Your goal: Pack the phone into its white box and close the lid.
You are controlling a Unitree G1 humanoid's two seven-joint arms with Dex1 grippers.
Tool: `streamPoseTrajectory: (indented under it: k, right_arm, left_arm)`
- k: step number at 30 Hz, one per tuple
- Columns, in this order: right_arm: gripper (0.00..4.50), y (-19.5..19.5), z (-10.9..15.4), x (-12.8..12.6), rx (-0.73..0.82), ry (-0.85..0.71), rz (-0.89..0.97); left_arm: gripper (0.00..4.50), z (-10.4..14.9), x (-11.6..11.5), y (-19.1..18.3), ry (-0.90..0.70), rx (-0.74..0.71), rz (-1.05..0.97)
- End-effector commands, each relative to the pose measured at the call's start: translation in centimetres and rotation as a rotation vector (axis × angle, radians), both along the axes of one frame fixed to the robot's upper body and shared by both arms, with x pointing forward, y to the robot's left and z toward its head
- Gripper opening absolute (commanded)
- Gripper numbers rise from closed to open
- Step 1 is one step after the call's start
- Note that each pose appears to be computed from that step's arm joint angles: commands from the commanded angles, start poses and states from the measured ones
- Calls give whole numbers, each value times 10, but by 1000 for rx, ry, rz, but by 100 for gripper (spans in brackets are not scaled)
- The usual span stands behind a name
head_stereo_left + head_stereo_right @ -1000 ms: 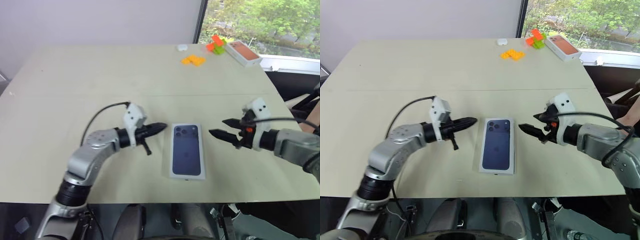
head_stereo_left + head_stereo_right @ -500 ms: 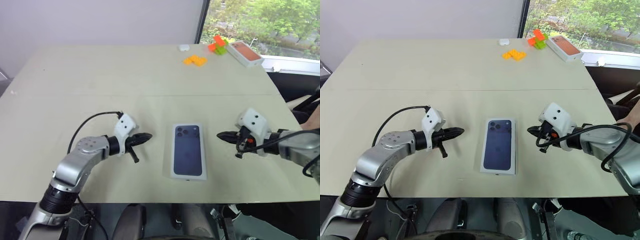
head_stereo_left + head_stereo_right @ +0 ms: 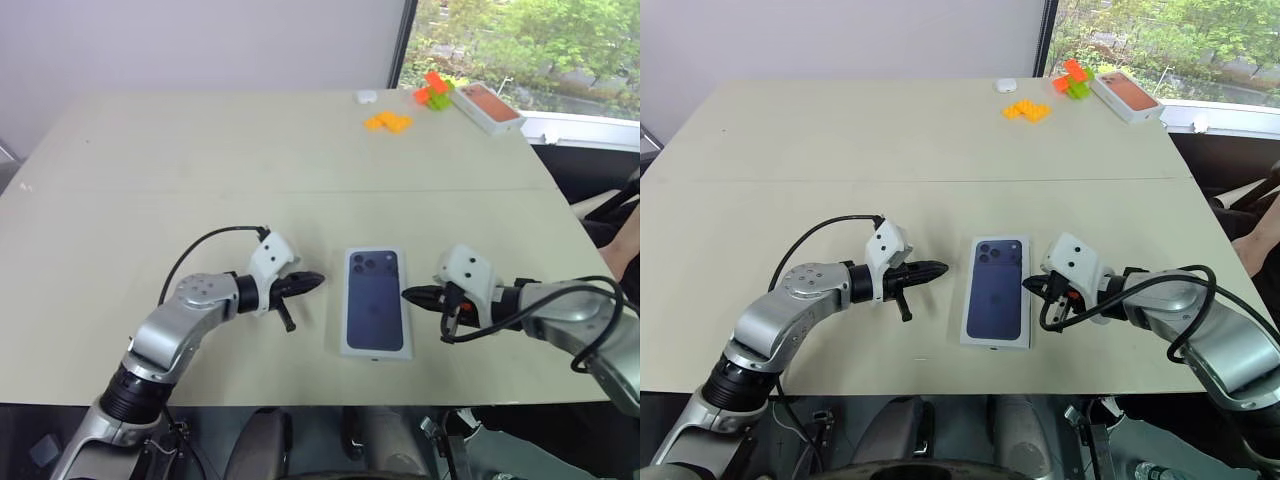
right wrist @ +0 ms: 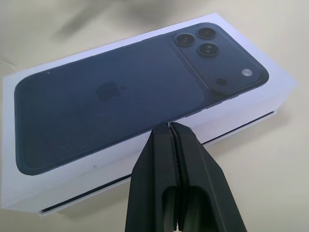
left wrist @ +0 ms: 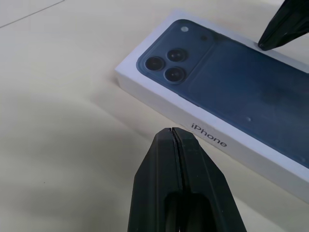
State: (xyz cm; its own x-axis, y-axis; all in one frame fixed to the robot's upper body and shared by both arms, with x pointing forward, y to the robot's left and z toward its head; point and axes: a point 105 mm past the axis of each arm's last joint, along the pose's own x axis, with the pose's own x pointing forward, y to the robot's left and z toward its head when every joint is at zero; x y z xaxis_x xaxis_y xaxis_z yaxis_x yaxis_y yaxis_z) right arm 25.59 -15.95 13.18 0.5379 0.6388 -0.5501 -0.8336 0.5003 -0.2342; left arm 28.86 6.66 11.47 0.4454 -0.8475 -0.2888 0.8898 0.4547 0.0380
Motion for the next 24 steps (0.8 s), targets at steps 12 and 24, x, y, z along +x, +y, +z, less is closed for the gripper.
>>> streamPoseTrajectory:
  k: [12, 24]
  right_arm:
    - [3, -10, -20, -6, -73, 48, -20]
    - [3, -26, 12, 11, -40, -48, -73]
  left_arm:
    - [0, 7, 0, -10, -24, -11, -35]
    - [0, -5, 1, -23, 5, 33, -84]
